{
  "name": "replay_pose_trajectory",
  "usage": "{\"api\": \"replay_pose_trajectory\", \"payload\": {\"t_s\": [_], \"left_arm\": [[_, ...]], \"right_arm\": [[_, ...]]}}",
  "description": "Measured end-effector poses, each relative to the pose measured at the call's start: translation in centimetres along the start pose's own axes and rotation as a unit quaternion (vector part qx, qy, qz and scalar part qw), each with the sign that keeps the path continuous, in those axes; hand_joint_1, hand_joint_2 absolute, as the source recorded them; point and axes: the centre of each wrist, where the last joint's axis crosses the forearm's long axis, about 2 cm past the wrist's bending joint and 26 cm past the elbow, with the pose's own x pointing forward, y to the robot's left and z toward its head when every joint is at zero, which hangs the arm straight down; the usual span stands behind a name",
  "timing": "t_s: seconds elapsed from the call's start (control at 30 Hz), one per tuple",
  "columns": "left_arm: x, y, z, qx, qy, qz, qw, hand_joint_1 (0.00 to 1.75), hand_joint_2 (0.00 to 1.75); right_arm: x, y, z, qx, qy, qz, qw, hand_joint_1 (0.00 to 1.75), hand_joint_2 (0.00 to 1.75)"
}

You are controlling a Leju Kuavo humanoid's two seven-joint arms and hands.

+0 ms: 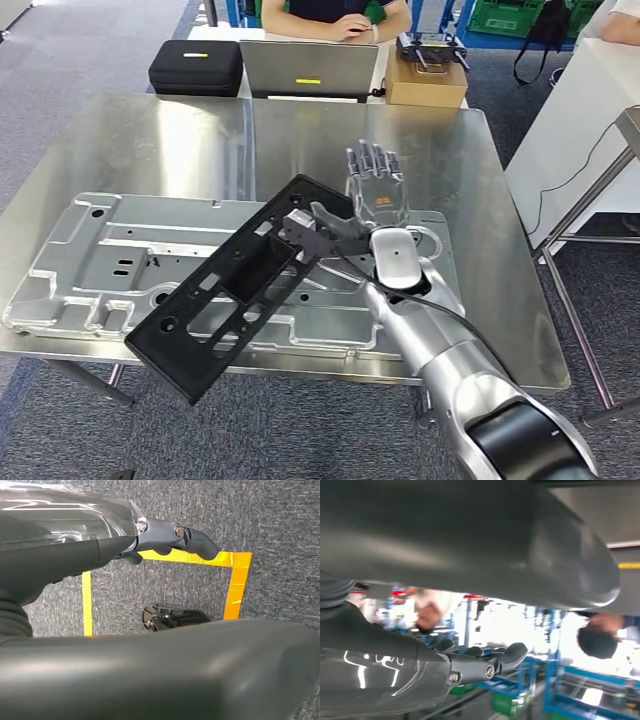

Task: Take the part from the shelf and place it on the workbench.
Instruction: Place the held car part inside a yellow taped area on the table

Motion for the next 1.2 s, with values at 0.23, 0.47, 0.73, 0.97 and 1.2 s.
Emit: {"api": "replay_pose_trajectory", "payload": {"t_s": [0.23,0.47,0.73,0.97,1.2], "left_arm": [[0.0,0.0,0.0,0.001,0.005,-0.002,1.0,0.0,0.0],[-0.1,0.0,0.0,0.001,0.006,-0.001,1.0,0.0,0.0],[-0.2,0.0,0.1,-0.004,0.003,0.016,1.0,0.0,0.0],[-0.3,0.3,0.2,-0.006,-0.007,0.032,0.999,0.0,0.0],[-0.5,0.8,0.2,0.005,-0.005,0.047,0.999,0.0,0.0]], "right_arm": [[-3.3,0.3,-1.3,0.001,0.048,0.009,0.999,0.0,0.0],[-7.1,-0.4,-1.3,-0.033,0.068,-0.022,0.997,0.0,0.0],[-10.5,-2.2,2.2,-0.129,-0.03,-0.332,0.934,0.0,0.0],[-11.8,-3.1,7.7,-0.215,-0.19,-0.593,0.753,0.0,0.0],[-11.7,-4.1,13.3,-0.227,-0.335,-0.686,0.605,0.0,0.0]]}}
